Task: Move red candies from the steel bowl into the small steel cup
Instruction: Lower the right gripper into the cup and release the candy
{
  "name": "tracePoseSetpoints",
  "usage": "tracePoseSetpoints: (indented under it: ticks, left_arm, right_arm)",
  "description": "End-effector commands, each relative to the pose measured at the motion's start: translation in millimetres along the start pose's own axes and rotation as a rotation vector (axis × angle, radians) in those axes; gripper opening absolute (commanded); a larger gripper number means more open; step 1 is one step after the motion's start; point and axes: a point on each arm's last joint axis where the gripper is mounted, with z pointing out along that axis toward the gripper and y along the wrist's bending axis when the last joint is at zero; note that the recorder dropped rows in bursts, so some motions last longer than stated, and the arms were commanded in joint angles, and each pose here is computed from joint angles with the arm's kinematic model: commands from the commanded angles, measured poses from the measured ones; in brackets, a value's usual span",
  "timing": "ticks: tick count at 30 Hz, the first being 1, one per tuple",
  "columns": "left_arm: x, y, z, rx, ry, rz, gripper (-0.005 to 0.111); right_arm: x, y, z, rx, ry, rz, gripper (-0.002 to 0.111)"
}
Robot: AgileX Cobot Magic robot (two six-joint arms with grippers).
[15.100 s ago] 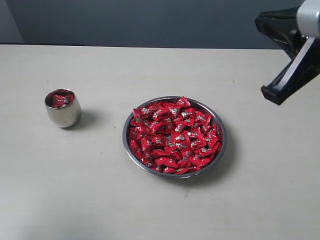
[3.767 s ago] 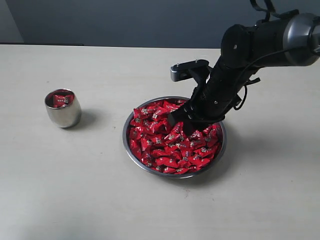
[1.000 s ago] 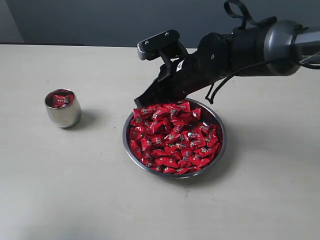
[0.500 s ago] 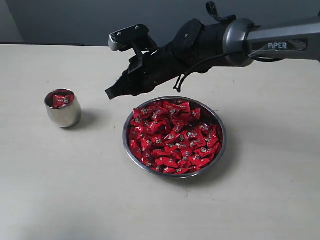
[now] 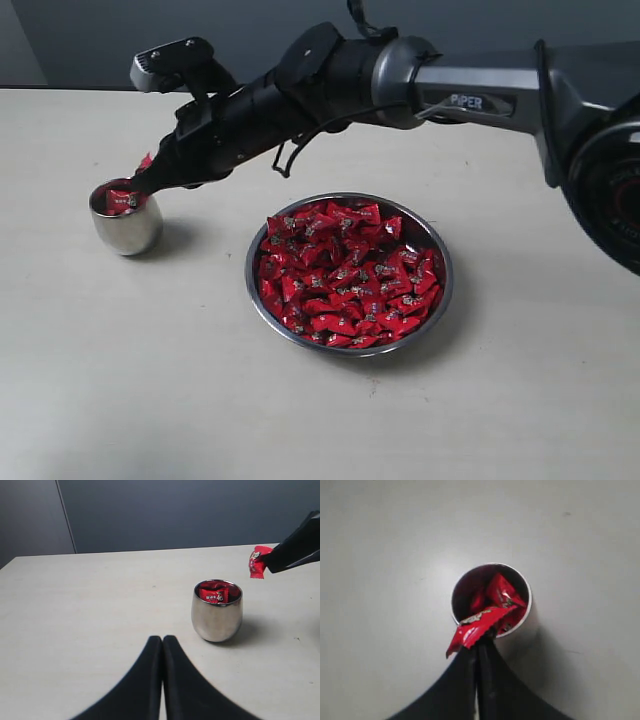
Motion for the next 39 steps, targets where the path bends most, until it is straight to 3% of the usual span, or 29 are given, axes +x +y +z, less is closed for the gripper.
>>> tracePoseSetpoints:
  ticks: [1,25,39]
  left_arm:
    - [0.9,-0.1,0.0,0.0,-0.002,-0.003,0.0]
    - [0.9,-0.1,0.0,0.0,-0.002,-0.003,0.0]
    - [0.9,-0.1,0.0,0.0,-0.002,-0.003,0.0]
  right_arm:
    - [-8.1,7.6,9.4,-0.034,-0.019,-0.024,-0.001]
    - [-4.0,-3.1,49.8,-0.072,-0.022,0.046,-0.001]
    - [-4.1,-7.1,51.7,-0.038,-0.028,0.025,-0.001]
